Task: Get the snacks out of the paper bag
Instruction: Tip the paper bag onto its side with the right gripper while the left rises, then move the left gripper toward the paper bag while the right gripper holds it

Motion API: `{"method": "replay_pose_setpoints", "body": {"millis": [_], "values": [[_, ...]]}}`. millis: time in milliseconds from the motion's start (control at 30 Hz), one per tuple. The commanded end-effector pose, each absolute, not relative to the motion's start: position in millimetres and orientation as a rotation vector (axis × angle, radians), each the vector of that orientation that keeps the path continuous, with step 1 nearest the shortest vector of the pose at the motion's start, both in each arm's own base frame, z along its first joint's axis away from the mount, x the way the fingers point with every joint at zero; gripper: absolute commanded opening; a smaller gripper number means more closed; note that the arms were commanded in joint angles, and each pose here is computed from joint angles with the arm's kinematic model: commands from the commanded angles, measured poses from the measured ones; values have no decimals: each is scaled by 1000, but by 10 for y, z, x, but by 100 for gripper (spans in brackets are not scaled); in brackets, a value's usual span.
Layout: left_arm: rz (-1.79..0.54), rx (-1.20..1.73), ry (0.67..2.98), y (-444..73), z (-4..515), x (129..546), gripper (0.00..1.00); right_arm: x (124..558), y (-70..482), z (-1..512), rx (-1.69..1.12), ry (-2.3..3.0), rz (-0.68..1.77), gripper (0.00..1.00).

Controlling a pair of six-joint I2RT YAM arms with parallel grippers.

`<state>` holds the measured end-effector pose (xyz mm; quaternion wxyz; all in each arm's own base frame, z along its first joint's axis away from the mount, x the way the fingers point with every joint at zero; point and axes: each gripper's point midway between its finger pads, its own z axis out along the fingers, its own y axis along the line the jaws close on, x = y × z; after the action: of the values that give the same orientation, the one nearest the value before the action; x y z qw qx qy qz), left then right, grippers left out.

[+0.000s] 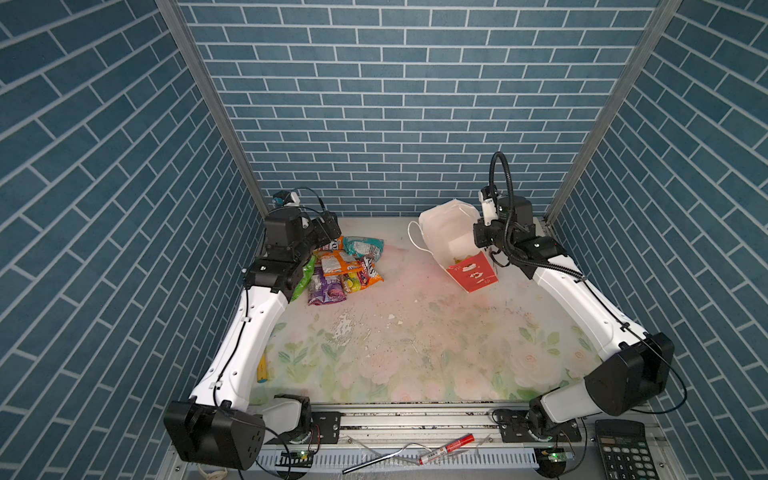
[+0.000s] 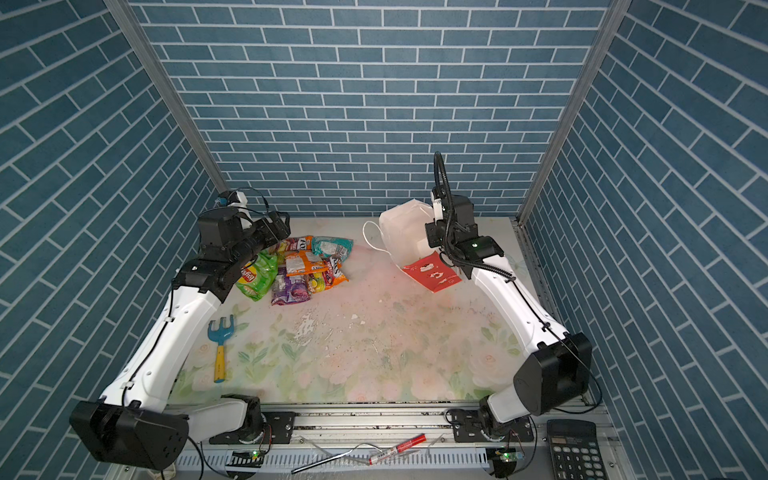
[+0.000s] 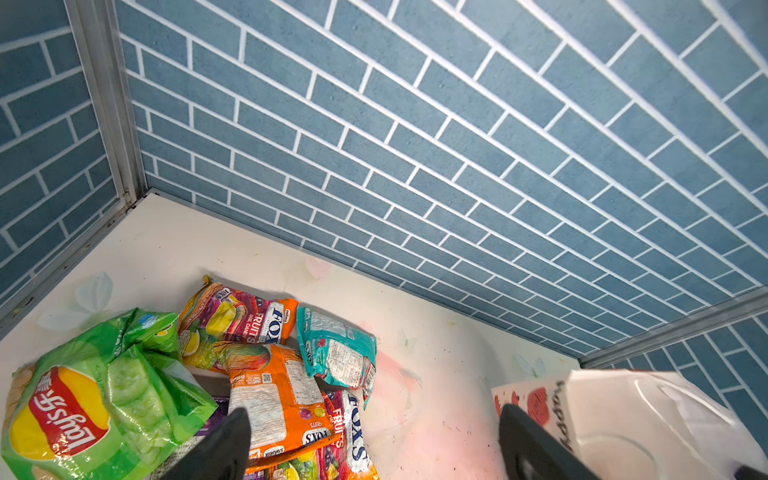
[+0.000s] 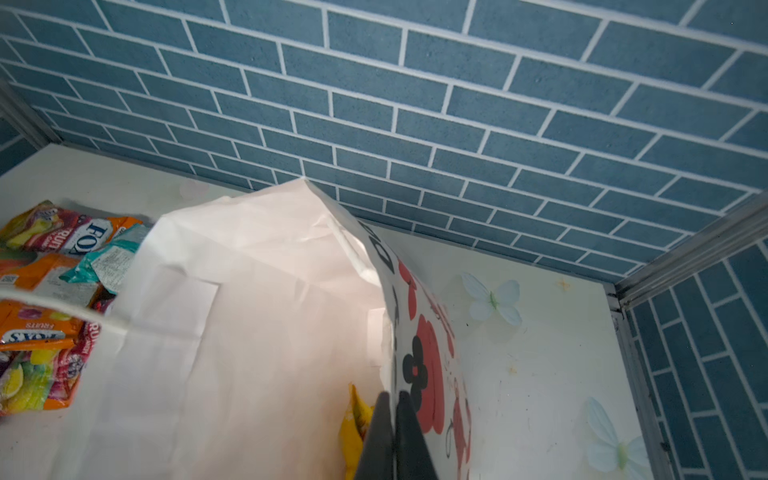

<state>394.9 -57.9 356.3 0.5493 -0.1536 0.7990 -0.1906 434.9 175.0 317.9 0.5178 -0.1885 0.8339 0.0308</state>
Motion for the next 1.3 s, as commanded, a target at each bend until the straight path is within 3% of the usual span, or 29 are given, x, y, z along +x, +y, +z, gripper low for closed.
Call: {"method": "replay_pose_setpoints", "body": {"millis": [0,233,500,567,733,1000,1267], "values": [[-458,-329,1893,-634,3571,3807,94,4289,1969,3207,-701,1960,98,0],[-470,-312,1883,-644,3589,3653,94,3924,2361,2642,-991,1980,151,0],[-517,-287,1881,-723,3609,3618,94,3275,2475,2055,-1159,2016,16,3],[-521,-282,1874,-732,3631,3604,94,3205,2410,2033,-1109,2035,9,4],[-540,-269,1858,-766,3678,3572,94,3119,2254,2197,-972,1992,12,19],[-592,-237,1872,-910,3611,3530,94,3132,2108,2290,-914,1985,-56,19],[-691,-78,1814,-1212,3472,3148,94,3181,2094,2329,-851,1971,-54,14]]}}
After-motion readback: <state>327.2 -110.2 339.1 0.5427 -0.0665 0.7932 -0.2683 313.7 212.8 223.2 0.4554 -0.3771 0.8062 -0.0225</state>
